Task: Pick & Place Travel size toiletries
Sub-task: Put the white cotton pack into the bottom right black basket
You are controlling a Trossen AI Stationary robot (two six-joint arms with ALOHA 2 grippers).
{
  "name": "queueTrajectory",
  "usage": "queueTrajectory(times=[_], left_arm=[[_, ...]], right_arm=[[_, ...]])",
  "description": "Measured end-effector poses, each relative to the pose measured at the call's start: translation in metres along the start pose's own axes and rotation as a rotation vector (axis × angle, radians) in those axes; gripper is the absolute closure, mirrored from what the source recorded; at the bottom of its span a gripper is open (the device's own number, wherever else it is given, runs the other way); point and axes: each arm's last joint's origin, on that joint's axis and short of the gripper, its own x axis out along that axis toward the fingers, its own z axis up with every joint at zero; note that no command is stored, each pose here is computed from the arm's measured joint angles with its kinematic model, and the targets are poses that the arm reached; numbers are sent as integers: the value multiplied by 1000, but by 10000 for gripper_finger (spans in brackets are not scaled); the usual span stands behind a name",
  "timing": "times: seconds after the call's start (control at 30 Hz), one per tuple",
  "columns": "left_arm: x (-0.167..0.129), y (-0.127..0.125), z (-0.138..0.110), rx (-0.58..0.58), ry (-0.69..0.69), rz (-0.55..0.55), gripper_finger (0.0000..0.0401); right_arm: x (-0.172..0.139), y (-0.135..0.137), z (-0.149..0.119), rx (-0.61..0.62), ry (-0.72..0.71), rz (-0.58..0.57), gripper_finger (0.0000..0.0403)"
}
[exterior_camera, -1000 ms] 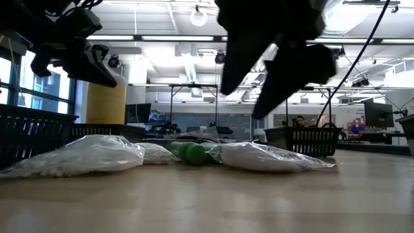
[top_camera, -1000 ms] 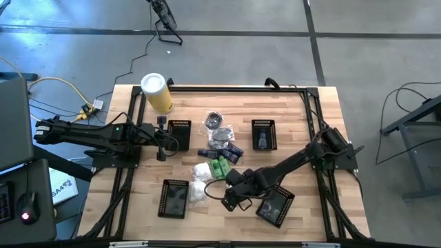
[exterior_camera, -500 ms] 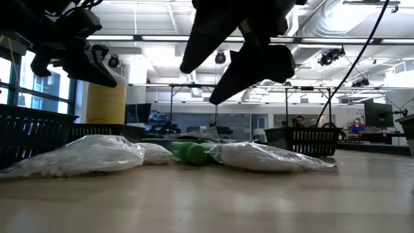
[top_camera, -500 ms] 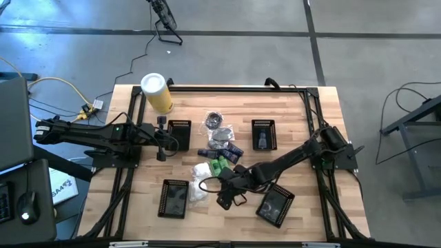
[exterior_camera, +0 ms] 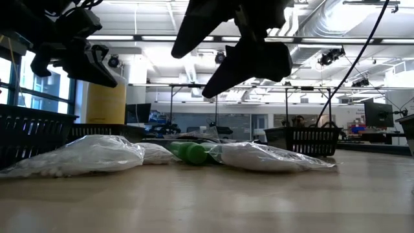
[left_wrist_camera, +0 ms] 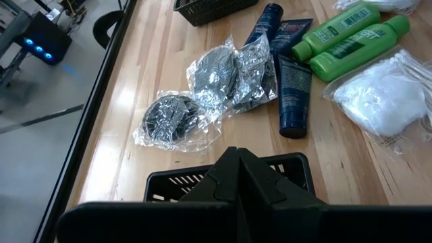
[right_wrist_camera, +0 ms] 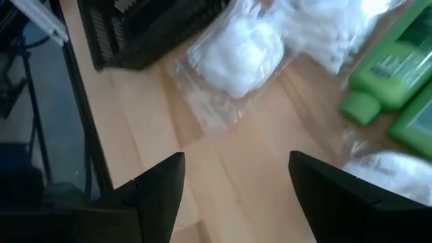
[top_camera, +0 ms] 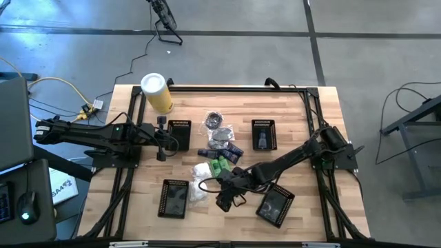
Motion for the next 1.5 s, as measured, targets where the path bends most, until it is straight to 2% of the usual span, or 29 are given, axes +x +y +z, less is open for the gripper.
queueTrajectory(times=[0.37,0.57,0.77,0.9,1.03,1.13,1.33,1.5], left_arm=[[0,0,0,0,1,0,401],[0,0,0,0,0,0,401],[0,0,0,0,0,0,401],[0,0,0,0,0,0,401],[0,0,0,0,0,0,401],[0,0,0,0,1,0,401],[0,0,0,0,0,0,401],[0,0,0,0,0,0,401]], right_arm=[[-1,-2,-7,107,59,-36,145],[-1,-5,-9,207,71,-67,145],[-2,-12,-13,290,107,-152,145],[-4,-20,-17,298,144,-238,145],[-7,-29,-21,362,200,-329,145],[-8,-28,-25,404,222,-335,145],[-10,-26,-33,413,242,-362,145],[-10,-26,-35,534,254,-380,145]])
